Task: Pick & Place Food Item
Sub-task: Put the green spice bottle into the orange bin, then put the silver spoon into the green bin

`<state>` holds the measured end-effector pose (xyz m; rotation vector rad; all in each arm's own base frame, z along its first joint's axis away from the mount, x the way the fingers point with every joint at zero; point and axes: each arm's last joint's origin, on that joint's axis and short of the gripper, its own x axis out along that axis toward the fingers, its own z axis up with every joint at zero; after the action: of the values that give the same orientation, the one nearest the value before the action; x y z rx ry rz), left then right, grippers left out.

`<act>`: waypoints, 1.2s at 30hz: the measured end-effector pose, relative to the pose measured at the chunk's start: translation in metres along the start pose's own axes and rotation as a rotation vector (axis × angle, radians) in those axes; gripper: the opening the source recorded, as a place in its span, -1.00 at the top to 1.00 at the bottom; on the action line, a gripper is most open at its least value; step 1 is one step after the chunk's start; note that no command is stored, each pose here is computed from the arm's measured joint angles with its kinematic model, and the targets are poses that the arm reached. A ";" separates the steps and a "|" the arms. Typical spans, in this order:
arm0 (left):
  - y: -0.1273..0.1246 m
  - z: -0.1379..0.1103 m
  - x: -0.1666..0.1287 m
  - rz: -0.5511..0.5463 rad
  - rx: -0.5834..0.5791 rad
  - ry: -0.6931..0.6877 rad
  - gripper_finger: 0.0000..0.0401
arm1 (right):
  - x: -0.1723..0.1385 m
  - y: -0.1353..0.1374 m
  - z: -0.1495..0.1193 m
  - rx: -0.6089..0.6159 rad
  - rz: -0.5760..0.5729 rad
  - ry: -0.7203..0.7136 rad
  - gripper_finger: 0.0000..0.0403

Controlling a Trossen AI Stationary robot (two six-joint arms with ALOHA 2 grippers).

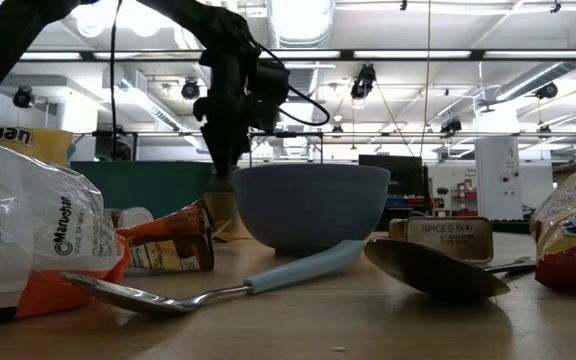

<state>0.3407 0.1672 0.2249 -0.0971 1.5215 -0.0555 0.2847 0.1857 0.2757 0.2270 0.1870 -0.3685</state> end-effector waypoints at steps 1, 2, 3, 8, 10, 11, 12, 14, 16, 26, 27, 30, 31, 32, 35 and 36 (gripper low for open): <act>0.000 0.000 0.000 -0.001 -0.001 0.001 -0.31 | 0.000 0.000 0.000 0.000 0.000 0.000 -0.89; 0.000 0.000 0.000 -0.001 0.000 0.002 -0.36 | 0.000 0.000 0.000 0.000 0.000 0.000 -0.89; 0.000 0.000 0.000 -0.001 0.000 0.001 -0.39 | 0.000 0.000 0.000 0.000 0.000 0.000 -0.89; 0.000 0.001 0.000 0.005 -0.041 -0.010 -0.42 | 0.000 0.000 0.000 0.000 0.000 0.000 -0.89; 0.000 0.001 0.000 0.006 -0.065 -0.014 -0.43 | 0.000 0.000 0.000 0.000 0.000 0.000 -0.89; 0.000 0.001 0.000 0.006 -0.068 -0.014 -0.43 | 0.000 0.000 0.000 0.000 0.000 0.000 -0.89; 0.000 0.001 0.000 0.006 -0.070 -0.014 -0.43 | 0.000 0.000 0.000 0.000 0.000 0.000 -0.89; 0.000 0.002 0.000 0.006 -0.070 -0.014 -0.43 | 0.000 0.000 0.000 0.000 0.000 0.000 -0.89; 0.000 0.001 0.000 0.005 -0.071 -0.010 -0.44 | 0.000 0.000 0.000 0.000 0.000 0.000 -0.89; -0.001 0.000 -0.019 0.044 -0.075 0.034 -0.44 | 0.000 0.000 0.000 0.047 -0.001 0.001 -0.89; -0.001 0.000 -0.022 0.048 -0.075 0.030 -0.44 | 0.000 0.000 0.000 0.045 -0.001 0.001 -0.89; -0.003 -0.002 -0.032 0.060 -0.077 0.003 -0.44 | 0.000 0.000 0.000 0.033 -0.002 0.002 -0.89; -0.004 -0.003 -0.035 0.065 -0.076 -0.006 -0.44 | 0.000 0.000 0.000 0.024 -0.002 0.002 -0.89; -0.005 -0.004 -0.038 0.068 -0.076 -0.014 -0.44 | 0.000 0.000 0.000 0.008 -0.002 0.002 -0.89; -0.008 -0.009 -0.051 0.106 -0.083 -0.033 -0.44 | 0.000 0.000 -0.001 -0.032 -0.003 0.003 -0.89; -0.009 -0.011 -0.055 0.123 -0.095 -0.037 -0.44 | 0.000 -0.001 -0.001 -0.039 -0.005 0.005 -0.89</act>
<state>0.3268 0.1631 0.2799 -0.0796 1.4901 0.1161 0.2846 0.1852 0.2749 0.1893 0.1990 -0.3695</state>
